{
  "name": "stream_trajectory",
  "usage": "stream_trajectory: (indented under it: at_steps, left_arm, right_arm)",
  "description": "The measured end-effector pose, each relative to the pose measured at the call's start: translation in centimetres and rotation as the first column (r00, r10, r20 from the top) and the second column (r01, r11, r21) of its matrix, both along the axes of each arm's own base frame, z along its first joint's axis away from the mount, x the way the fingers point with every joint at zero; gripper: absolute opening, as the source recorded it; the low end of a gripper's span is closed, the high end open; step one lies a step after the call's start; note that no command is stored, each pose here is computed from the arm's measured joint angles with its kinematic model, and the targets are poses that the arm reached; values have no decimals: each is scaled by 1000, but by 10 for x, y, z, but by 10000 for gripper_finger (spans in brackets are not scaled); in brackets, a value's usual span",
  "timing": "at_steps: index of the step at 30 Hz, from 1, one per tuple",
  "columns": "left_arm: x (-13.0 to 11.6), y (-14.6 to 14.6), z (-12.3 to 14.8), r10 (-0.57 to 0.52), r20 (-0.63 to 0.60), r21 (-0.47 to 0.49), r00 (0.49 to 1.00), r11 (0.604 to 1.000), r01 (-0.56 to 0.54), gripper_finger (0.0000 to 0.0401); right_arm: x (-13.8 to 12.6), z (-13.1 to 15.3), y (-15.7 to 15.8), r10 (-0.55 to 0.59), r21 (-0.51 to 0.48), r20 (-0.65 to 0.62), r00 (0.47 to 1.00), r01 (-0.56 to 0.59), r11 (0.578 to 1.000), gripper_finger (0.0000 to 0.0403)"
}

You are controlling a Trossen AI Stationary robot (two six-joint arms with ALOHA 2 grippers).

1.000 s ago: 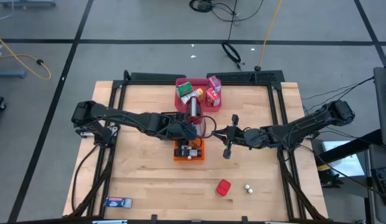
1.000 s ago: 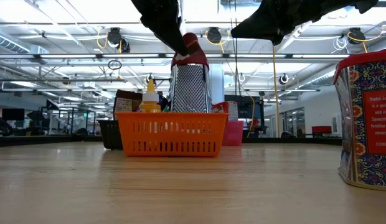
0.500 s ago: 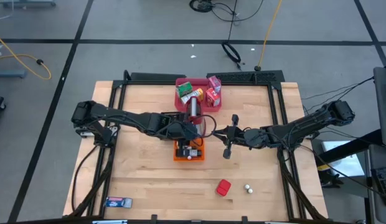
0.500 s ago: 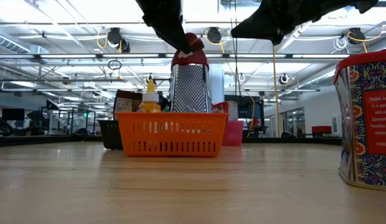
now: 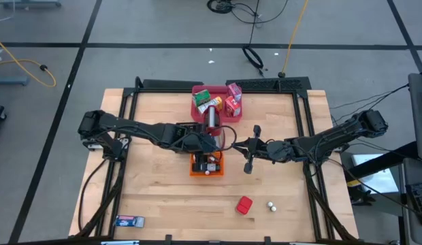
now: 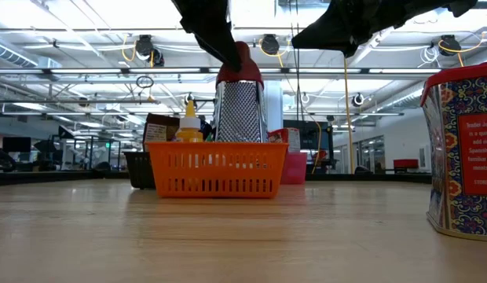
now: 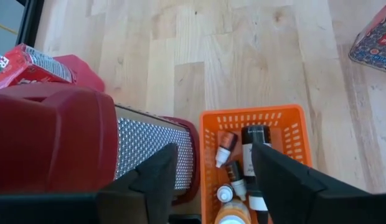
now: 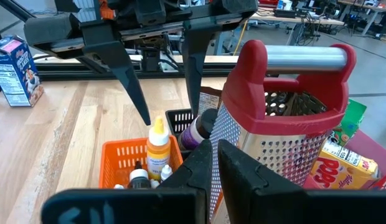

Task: Pick & Place Kitchen Items
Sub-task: Put the green food coloring bottle into the orange bin

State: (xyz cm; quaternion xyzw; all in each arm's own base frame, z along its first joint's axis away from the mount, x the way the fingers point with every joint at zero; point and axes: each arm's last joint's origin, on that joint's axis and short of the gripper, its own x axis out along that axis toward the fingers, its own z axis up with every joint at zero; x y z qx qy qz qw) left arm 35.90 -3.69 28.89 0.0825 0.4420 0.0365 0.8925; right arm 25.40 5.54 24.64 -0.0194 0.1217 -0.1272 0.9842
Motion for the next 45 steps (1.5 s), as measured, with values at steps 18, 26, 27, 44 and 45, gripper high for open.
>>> stream_trajectory:
  at_steps: [18,26,27,44,45]
  left_arm:
    - [1,0,0,20,10,-16,1000,1000,-19,212]
    - [0,0,0,20,10,-16,1000,1000,-20,212]
    - [0,0,0,20,10,-16,1000,1000,-20,212]
    - [0,0,0,20,9,-16,1000,1000,-20,212]
    - [0,0,0,20,9,-16,1000,1000,-20,212]
  right_arm:
    - [-18,-14,51,581,204,-132,803,-552,809,18]
    - [-35,-17,79,623,375,-137,770,-542,753,18]
    - [-38,-18,83,619,387,-142,773,-532,753,18]
    - [-93,-25,138,552,637,-176,815,-333,695,3]
    - [-97,-25,140,557,661,-175,812,-322,677,2]
